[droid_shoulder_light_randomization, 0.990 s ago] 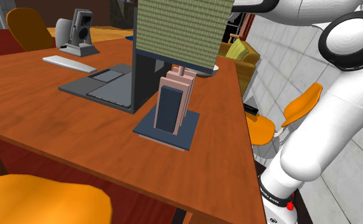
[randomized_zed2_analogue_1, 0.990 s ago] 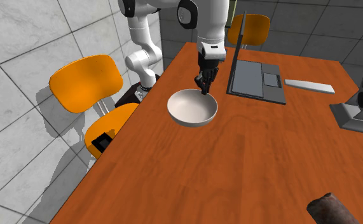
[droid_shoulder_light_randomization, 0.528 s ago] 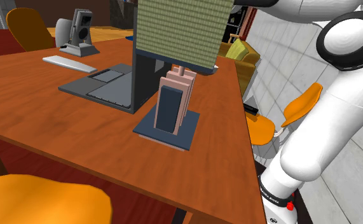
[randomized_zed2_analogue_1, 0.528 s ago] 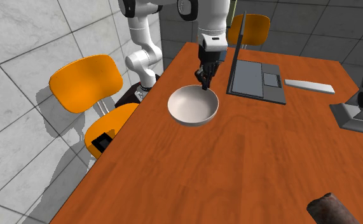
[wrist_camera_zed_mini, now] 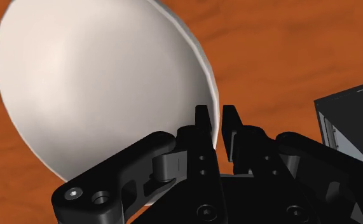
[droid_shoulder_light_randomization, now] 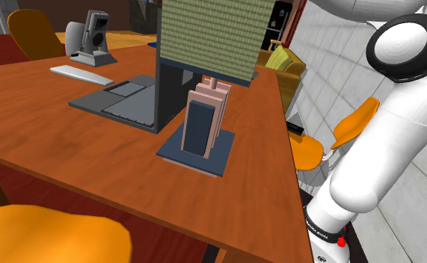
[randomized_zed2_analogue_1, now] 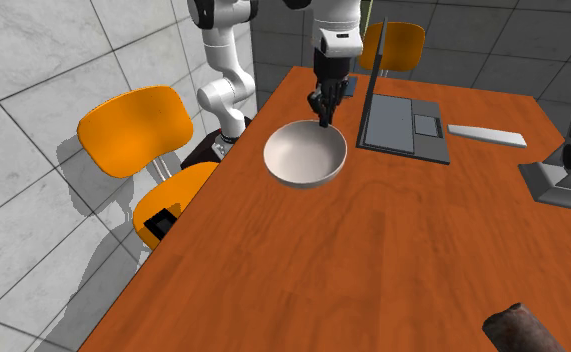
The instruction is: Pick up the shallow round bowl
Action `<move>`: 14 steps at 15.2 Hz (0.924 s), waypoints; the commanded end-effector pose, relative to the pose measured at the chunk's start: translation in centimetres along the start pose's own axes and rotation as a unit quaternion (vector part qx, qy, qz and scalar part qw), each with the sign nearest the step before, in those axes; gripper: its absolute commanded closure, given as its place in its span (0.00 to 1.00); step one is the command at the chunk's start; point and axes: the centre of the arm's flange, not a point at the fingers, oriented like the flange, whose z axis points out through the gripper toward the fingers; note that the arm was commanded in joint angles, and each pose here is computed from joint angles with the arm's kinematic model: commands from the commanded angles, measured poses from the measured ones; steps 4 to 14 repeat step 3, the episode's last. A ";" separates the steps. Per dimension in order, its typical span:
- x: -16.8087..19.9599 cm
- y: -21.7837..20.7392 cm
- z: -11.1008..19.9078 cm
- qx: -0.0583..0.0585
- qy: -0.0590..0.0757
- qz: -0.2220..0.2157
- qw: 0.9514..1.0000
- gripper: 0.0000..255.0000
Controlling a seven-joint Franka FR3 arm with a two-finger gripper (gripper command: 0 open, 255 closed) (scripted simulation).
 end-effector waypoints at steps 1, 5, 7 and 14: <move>0.1 0.0 -1.1 0.000 0.000 0.000 1.000 1.00; 0.1 0.0 -1.2 0.000 0.000 0.000 1.000 1.00; 0.1 0.0 -1.2 0.000 0.000 0.000 1.000 1.00; 0.1 0.0 -1.2 0.000 0.000 0.000 1.000 1.00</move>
